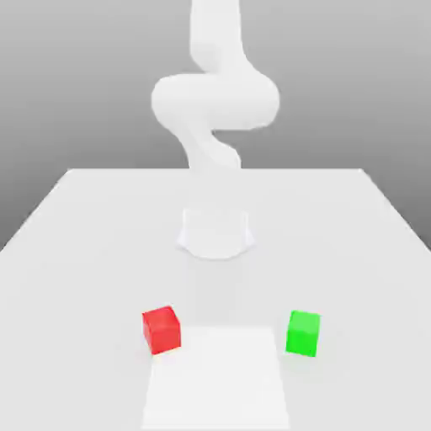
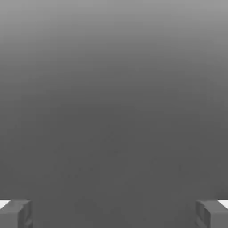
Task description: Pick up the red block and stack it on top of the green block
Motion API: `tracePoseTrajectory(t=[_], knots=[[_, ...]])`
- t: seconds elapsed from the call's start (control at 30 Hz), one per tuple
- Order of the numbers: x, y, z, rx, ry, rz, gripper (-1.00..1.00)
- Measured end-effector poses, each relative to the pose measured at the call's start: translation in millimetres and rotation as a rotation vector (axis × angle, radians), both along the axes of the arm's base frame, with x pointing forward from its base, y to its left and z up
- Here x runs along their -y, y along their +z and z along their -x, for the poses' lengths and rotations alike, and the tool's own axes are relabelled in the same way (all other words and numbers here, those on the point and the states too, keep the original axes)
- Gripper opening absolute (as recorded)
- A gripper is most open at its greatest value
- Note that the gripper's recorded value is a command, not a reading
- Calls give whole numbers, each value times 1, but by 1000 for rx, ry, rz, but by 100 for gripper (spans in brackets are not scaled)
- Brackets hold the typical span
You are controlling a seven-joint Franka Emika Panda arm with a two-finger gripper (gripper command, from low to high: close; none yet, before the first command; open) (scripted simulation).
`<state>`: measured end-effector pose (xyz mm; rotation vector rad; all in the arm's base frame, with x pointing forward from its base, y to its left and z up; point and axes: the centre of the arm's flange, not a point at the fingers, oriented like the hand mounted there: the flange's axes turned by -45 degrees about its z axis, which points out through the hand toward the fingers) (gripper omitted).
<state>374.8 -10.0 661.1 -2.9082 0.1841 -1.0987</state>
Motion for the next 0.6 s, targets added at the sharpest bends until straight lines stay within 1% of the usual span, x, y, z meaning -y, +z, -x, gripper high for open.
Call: tracePoseTrajectory(t=[0.13,0.3,0.43,0.57,0.6], knots=[[21,-99,-37,-145,-180,-108,0],[47,-224,-47,-316,-422,-223,0],[65,-325,-27,-456,-643,-302,0],[78,-427,21,-606,-904,-371,0],[79,-445,29,-627,-942,-378,0]])
